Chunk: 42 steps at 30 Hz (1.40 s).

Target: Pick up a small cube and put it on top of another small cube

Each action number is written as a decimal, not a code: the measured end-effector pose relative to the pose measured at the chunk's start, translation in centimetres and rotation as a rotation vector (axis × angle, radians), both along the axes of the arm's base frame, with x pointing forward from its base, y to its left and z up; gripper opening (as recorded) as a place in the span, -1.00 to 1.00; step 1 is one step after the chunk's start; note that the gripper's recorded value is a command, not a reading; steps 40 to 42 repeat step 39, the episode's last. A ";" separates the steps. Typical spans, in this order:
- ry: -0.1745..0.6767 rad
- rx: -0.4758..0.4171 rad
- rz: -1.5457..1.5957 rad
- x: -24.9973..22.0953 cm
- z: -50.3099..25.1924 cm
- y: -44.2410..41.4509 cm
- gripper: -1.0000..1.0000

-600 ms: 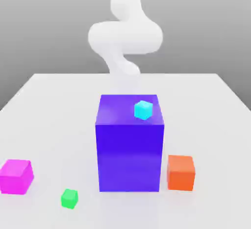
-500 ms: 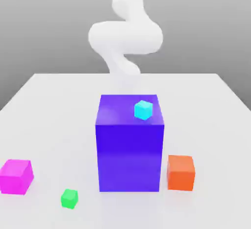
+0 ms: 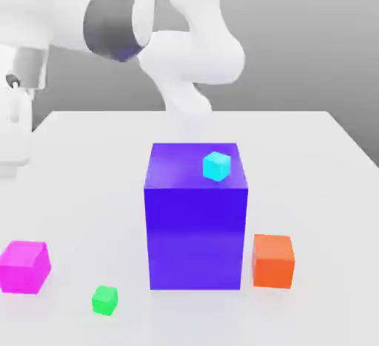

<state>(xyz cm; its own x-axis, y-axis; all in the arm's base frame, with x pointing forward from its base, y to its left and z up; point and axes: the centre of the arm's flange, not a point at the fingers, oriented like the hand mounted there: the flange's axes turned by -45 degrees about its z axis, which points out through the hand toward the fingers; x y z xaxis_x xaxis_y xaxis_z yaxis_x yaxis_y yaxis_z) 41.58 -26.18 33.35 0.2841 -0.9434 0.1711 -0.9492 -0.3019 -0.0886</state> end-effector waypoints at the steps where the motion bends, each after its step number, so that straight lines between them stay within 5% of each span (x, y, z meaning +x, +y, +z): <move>1: 0.017 0.024 -0.067 -1.1 -1.9 -1.3 0.00; 6: 0.095 0.143 -0.331 -5.3 -11.1 -4.1 0.00; 11: 0.108 0.162 -0.374 -6.1 -17.8 -4.4 0.00; 12: 0.108 0.162 -0.374 -6.1 -18.5 -4.4 -1.00; 24: 0.107 0.162 -0.371 -5.9 -12.9 -4.1 -1.00; 30: 0.121 0.152 -0.172 0.2 -9.5 10.8 -1.00; 35: 0.121 0.149 -0.179 0.2 -14.1 11.6 -1.00; 36: 0.121 0.149 -0.178 0.1 -14.9 11.6 1.00; 42: 0.121 0.149 -0.178 0.1 -14.9 11.6 1.00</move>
